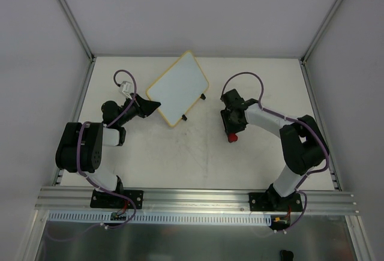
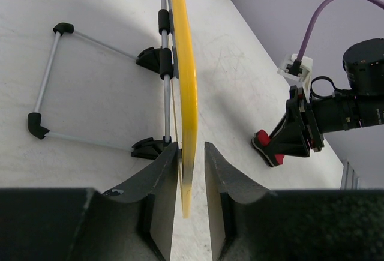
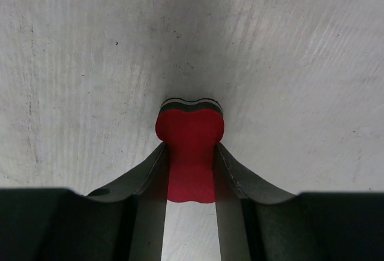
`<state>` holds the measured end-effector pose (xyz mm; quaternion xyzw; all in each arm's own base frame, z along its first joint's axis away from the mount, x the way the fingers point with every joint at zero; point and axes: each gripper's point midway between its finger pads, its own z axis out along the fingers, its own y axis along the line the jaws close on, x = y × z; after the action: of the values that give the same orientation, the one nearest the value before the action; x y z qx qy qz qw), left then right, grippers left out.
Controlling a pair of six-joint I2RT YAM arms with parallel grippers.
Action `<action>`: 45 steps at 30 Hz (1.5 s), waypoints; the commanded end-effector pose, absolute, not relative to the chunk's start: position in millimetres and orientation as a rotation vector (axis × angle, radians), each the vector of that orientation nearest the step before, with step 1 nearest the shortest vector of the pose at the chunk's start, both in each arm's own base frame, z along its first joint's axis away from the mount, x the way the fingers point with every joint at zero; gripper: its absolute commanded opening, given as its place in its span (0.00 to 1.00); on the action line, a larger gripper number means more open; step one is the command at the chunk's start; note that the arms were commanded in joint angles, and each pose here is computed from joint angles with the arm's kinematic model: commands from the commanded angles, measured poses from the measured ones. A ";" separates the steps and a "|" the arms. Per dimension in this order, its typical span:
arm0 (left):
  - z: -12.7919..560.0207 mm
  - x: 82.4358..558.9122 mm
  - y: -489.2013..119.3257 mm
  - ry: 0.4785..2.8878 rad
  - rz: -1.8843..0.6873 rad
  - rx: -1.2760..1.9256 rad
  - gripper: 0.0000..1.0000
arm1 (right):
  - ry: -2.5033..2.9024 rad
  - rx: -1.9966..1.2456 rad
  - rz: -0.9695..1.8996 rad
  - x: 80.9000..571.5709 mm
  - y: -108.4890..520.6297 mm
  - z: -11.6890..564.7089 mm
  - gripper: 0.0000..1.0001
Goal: Erase the whiteboard
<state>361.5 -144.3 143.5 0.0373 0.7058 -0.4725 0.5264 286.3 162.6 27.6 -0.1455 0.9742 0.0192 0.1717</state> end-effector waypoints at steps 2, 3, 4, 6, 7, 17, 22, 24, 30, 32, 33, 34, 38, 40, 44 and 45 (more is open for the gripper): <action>200.1 354.4 -148.3 1.436 -1.085 0.262 0.25 | 2.758 -0.386 0.041 284.8 158.1 35.2 0.38; 199.3 353.9 -148.0 1.437 -1.083 0.258 0.26 | 2.760 -0.384 0.040 284.6 158.0 35.5 0.40; 199.4 354.2 -147.4 1.436 -1.079 0.255 0.27 | 2.760 -0.387 0.044 284.3 158.4 35.5 0.40; 199.9 354.1 -146.7 1.434 -1.076 0.254 0.29 | 2.758 -0.390 0.054 284.8 159.9 36.7 0.42; 200.0 354.4 -146.5 1.433 -1.073 0.254 0.30 | 2.755 -0.384 0.047 285.0 159.0 37.3 0.44; 204.6 350.3 -144.3 1.420 -1.062 0.248 0.51 | 2.665 -0.356 0.082 291.6 160.5 66.1 0.53; 203.8 349.7 -141.8 1.427 -1.044 0.231 0.60 | 2.586 -0.345 0.104 294.2 159.2 92.0 0.53; 202.2 345.8 -140.5 1.434 -1.040 0.214 0.62 | 2.536 -0.332 0.117 293.6 156.9 105.9 0.53; 203.3 324.4 -127.8 1.428 -0.959 0.137 0.68 | 2.328 -0.260 0.155 298.2 147.7 150.0 0.53; 210.1 315.5 -123.4 1.435 -0.929 0.114 0.70 | 2.299 -0.239 0.181 298.3 145.1 155.2 0.56; 210.7 315.1 -118.7 1.442 -0.898 0.091 0.73 | 2.286 -0.225 0.212 297.9 142.3 160.4 0.57; 212.1 312.7 -117.0 1.450 -0.885 0.083 0.75 | 2.280 -0.213 0.229 298.3 140.5 161.6 0.59; 225.7 294.1 -108.4 1.478 -0.817 0.057 0.95 | 2.199 -0.166 0.301 298.4 130.2 169.3 0.99; 222.5 296.2 -97.0 1.490 -0.736 -0.029 0.99 | 2.168 -0.146 0.339 292.0 123.1 159.3 0.99; 204.6 285.6 -88.1 1.523 -0.696 -0.134 0.99 | 2.036 -0.071 0.310 294.1 105.7 176.3 0.99; 194.5 282.5 -86.8 1.543 -0.690 -0.146 0.99 | 2.034 -0.043 0.276 295.7 98.5 175.5 0.99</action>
<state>279.9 -104.9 240.6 -0.0051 0.6321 -0.3515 0.6906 276.4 100.9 141.1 -0.0391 0.8866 0.1067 0.4484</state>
